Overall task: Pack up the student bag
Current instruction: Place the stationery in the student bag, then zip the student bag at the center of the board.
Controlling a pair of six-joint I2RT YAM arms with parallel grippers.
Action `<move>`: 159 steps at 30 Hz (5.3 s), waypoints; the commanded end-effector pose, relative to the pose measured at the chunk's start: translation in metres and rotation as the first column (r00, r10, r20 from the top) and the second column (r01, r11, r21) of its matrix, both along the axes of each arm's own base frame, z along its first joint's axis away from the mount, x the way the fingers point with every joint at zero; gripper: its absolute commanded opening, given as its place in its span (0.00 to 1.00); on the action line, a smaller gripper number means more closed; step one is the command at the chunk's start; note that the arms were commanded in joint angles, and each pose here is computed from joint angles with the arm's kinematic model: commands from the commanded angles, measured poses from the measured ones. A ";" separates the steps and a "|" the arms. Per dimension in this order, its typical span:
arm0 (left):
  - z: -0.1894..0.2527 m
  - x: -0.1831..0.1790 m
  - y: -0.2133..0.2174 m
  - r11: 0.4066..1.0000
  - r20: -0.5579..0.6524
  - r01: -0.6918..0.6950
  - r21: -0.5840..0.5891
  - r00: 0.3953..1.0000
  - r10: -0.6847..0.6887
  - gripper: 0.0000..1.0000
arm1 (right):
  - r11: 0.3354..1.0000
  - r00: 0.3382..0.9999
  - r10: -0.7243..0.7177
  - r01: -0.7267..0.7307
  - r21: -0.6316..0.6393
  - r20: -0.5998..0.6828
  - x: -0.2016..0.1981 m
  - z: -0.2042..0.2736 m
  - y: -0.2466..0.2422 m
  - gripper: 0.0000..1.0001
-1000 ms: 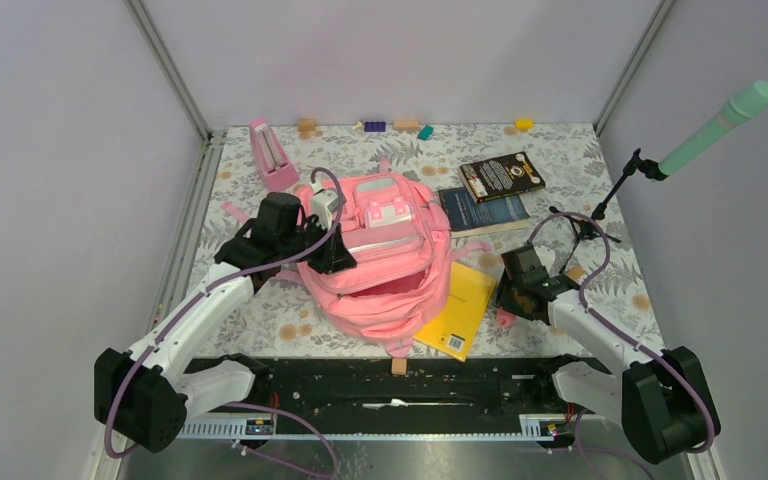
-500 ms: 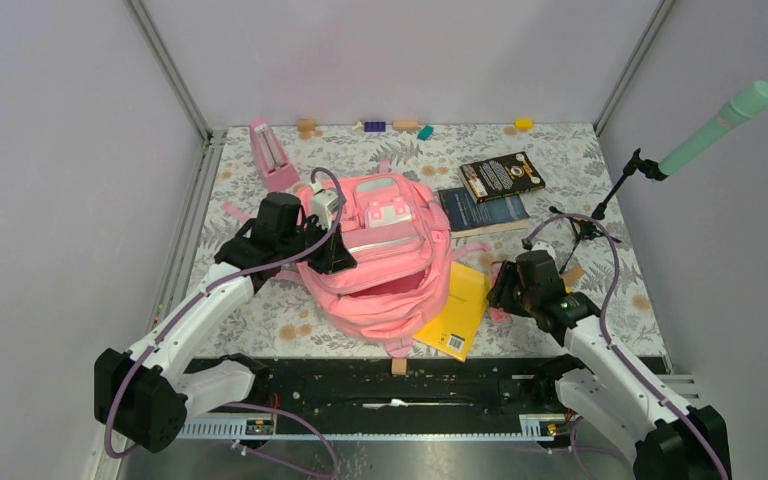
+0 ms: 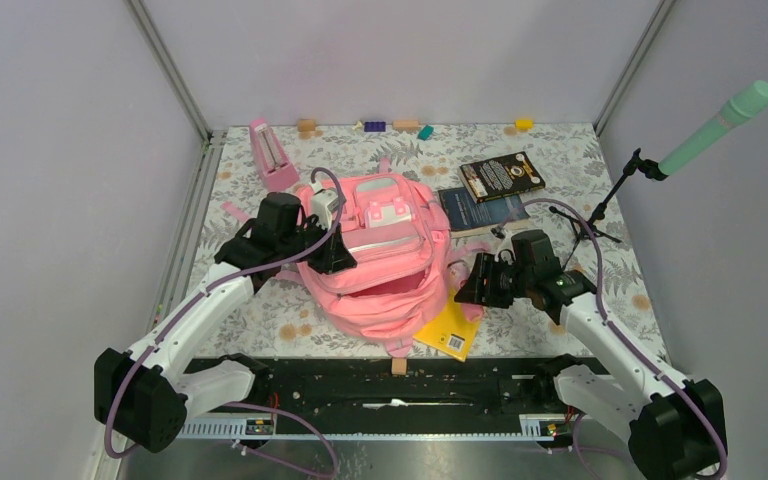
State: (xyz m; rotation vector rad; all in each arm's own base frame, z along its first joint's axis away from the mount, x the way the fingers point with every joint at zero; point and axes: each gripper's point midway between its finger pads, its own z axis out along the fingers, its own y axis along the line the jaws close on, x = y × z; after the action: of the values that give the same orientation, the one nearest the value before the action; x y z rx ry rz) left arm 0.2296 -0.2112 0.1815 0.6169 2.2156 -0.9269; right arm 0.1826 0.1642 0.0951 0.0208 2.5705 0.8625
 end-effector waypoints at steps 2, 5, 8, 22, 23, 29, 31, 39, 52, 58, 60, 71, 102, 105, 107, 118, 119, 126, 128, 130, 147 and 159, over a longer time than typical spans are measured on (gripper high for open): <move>0.026 0.010 -0.003 0.999 0.105 -0.001 -0.045 0.994 0.006 0.00 | 0.977 0.989 0.144 -0.140 0.164 -0.015 -0.012 0.042 0.031 0.00; 0.025 0.010 -0.003 0.999 0.102 -0.003 -0.044 0.995 0.007 0.00 | 0.971 0.982 0.187 -0.178 0.161 -0.039 -0.019 0.045 0.038 0.00; 0.025 0.010 -0.003 0.999 0.101 -0.002 -0.046 0.995 0.006 0.00 | 0.965 0.973 0.222 -0.210 0.158 -0.063 -0.023 0.044 0.047 0.00; 0.025 0.010 -0.003 0.999 0.104 -0.001 -0.045 0.995 0.006 0.00 | 0.953 0.966 0.251 -0.237 0.192 -0.056 -0.012 0.040 0.090 0.00; 0.026 0.010 -0.003 0.999 0.106 -0.001 -0.046 0.994 0.006 0.00 | 0.955 0.969 0.242 -0.228 0.190 -0.051 -0.009 0.039 0.091 0.00; 0.026 0.010 -0.003 0.999 0.105 0.000 -0.047 0.994 0.005 0.00 | 0.973 0.984 0.172 -0.177 0.146 0.050 0.020 0.038 0.102 0.00; 0.026 0.010 -0.002 0.999 0.107 -0.001 -0.045 0.994 0.006 0.00 | 0.979 0.986 0.145 -0.155 0.129 0.084 0.031 0.038 0.106 0.00; 0.025 0.011 -0.002 0.999 0.107 -0.002 -0.038 0.994 0.006 0.00 | 0.992 0.978 0.062 -0.083 0.100 0.197 0.070 0.049 0.120 0.00; 0.024 0.011 -0.002 0.999 0.099 0.002 -0.037 0.995 0.002 0.00 | 0.993 0.946 0.087 -0.109 0.052 0.312 0.095 0.040 0.148 0.17; 0.023 0.011 -0.003 0.999 0.097 0.002 -0.036 0.995 0.001 0.00 | 0.990 0.913 0.107 -0.133 0.039 0.392 0.096 0.041 0.154 0.41; 0.023 0.010 -0.003 0.999 0.095 0.004 -0.037 0.995 -0.001 0.00 | 0.990 0.912 0.109 -0.135 0.038 0.396 0.096 0.041 0.154 0.47; 0.023 0.010 -0.003 0.999 0.095 0.003 -0.038 0.995 0.001 0.00 | 0.985 0.895 0.156 -0.172 0.002 0.418 0.083 0.040 0.152 0.65; 0.021 0.012 0.000 0.999 0.098 -0.020 -0.025 0.995 0.022 0.00 | 0.999 0.855 0.000 -0.018 0.030 0.518 0.014 0.082 0.164 0.60; 0.020 0.012 0.000 0.999 0.094 -0.021 -0.024 0.995 0.023 0.00 | 0.997 0.851 0.048 -0.070 0.023 0.523 -0.006 0.085 0.197 0.60; 0.020 0.012 0.000 0.999 0.095 -0.021 -0.024 0.995 0.023 0.00 | 0.995 0.850 0.075 -0.096 0.013 0.521 -0.017 0.084 0.217 0.60; 0.022 0.011 0.000 1.000 0.101 -0.019 -0.025 0.995 0.021 0.00 | 0.992 0.902 0.114 -0.080 -0.098 0.415 -0.036 0.041 0.267 0.48; 0.022 0.011 0.000 1.000 0.101 -0.018 -0.025 0.995 0.021 0.00 | 0.992 0.906 0.102 -0.061 -0.112 0.412 -0.034 0.037 0.265 0.47; 0.023 0.010 -0.001 0.999 0.103 -0.012 -0.030 0.995 0.015 0.00 | 0.983 0.894 0.086 -0.003 -0.186 0.440 -0.024 0.028 0.257 0.48; 0.023 0.010 -0.001 1.000 0.104 -0.013 -0.028 0.994 0.016 0.00 | 0.983 0.887 0.083 0.002 -0.184 0.453 -0.021 0.031 0.258 0.48; 0.022 0.010 -0.001 1.000 0.103 -0.013 -0.028 0.995 0.015 0.00 | 0.984 0.881 0.080 0.006 -0.181 0.466 -0.019 0.036 0.260 0.48; 0.024 0.009 -0.001 1.000 0.111 -0.012 -0.028 0.994 0.015 0.00 | 0.935 0.852 0.086 0.110 -0.337 0.517 0.002 0.024 0.257 0.46; 0.022 0.010 -0.001 1.000 0.106 -0.014 -0.023 0.994 0.017 0.00 | 0.915 0.814 0.135 0.116 -0.387 0.564 0.008 0.031 0.239 0.00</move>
State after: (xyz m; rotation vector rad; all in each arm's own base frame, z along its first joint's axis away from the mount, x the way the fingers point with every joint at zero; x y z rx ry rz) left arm 0.2368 -0.2014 0.1750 0.5940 2.2361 -0.8420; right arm 0.1796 0.4182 0.1107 -0.3563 2.1614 0.3011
